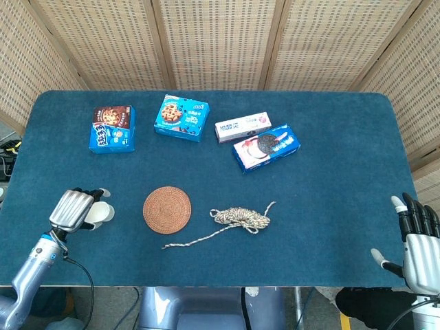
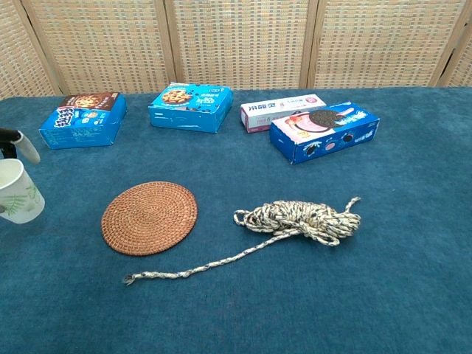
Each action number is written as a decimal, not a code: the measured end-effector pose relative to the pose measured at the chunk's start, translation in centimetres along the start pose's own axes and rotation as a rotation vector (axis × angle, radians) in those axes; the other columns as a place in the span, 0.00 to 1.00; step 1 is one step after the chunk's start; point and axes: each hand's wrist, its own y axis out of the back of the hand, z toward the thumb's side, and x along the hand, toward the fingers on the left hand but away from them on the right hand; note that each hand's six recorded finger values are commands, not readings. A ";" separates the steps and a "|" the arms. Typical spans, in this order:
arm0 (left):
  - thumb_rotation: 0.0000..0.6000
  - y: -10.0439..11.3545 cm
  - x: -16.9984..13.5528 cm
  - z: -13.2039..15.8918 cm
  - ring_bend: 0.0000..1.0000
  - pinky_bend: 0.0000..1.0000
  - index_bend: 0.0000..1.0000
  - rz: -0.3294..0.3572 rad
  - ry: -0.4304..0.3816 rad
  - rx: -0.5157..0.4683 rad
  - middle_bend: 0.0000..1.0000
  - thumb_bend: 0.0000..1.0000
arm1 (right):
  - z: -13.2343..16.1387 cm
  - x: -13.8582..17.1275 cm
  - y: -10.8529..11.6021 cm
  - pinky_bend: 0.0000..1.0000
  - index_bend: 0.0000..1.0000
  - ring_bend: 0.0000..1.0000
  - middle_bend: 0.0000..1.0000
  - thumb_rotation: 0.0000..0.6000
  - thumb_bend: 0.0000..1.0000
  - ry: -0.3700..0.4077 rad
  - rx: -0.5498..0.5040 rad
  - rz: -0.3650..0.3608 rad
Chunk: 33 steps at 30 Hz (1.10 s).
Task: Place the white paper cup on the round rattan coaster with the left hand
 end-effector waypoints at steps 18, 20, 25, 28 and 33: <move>1.00 4.8 6.2 7.1 0.57 0.49 0.34 -0.043 -0.129 -0.176 0.51 0.01 | -0.5 -0.5 -0.6 0.00 0.02 0.00 0.00 1.00 0.00 -0.022 0.008 0.021; 1.00 4.3 6.7 8.3 0.57 0.49 0.34 -0.063 -0.142 -0.178 0.51 0.01 | -0.6 -0.6 -0.7 0.00 0.02 0.00 0.00 1.00 0.00 -0.026 0.007 0.023; 1.00 3.3 7.3 9.9 0.57 0.49 0.34 -0.087 -0.154 -0.180 0.51 0.01 | -0.7 -0.7 -0.8 0.00 0.02 0.00 0.00 1.00 0.00 -0.028 0.007 0.027; 1.00 2.6 7.6 10.8 0.56 0.49 0.34 -0.106 -0.168 -0.171 0.51 0.01 | -0.7 -0.7 -0.8 0.00 0.02 0.00 0.00 1.00 0.00 -0.029 0.006 0.028; 1.00 1.4 7.9 12.1 0.56 0.49 0.34 -0.139 -0.175 -0.185 0.51 0.01 | -0.8 -0.7 -0.8 0.00 0.03 0.00 0.00 1.00 0.00 -0.030 0.005 0.032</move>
